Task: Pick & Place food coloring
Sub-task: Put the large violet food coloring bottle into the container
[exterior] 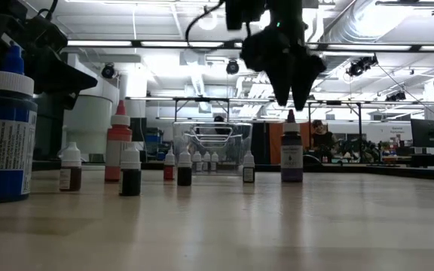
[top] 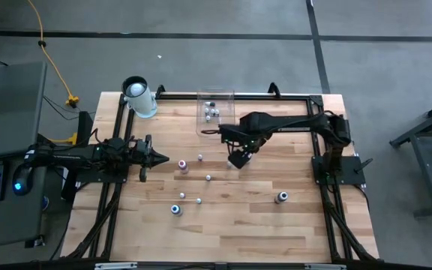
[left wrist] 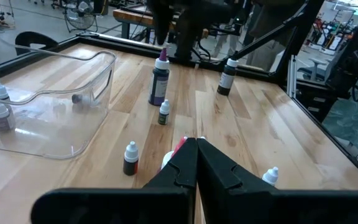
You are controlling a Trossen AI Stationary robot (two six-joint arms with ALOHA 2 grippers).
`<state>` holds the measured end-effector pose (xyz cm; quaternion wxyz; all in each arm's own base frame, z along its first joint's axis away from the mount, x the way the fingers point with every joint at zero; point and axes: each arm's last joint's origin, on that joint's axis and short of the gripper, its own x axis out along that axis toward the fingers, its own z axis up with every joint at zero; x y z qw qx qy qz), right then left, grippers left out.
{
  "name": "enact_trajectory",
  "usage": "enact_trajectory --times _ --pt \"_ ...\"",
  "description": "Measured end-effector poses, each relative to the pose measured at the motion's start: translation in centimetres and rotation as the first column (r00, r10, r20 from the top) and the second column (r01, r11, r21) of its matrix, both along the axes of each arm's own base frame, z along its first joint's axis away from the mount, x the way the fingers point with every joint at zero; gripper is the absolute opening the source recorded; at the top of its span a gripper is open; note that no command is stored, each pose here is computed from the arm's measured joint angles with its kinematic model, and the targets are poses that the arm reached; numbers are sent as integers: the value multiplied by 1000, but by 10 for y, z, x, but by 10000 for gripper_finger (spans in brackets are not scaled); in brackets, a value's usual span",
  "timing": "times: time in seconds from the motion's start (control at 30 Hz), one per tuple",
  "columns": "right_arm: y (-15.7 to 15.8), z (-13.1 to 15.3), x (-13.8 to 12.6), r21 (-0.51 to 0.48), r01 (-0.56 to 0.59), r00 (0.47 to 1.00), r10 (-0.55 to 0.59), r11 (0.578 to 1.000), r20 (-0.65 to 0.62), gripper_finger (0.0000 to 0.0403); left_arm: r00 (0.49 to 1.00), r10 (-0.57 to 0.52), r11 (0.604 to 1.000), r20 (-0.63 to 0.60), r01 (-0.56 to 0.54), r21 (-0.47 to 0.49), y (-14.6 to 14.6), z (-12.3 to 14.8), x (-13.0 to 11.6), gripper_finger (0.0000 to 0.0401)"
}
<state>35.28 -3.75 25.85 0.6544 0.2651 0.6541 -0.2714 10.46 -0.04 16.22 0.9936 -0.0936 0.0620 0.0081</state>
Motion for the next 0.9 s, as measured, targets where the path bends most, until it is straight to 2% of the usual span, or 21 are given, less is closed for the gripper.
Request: enact_trajectory --times 0.23,0.53,0.77,0.9 --pt "-10 -14 7 -29 47 999 -48 998 -22 269 1000 0 1000 0 0 0 0 0 0 1" --pt "-13 -24 10 12 86 995 -85 996 -53 269 1000 0 1000 0 0 0 0 0 0 1" --pt "-15 -24 6 3 103 991 -102 995 -88 268 1000 0 1000 0 0 0 0 0 0 1" --pt "-14 -35 4 19 127 987 -124 992 -103 268 1000 0 1000 0 0 0 0 0 0 1"
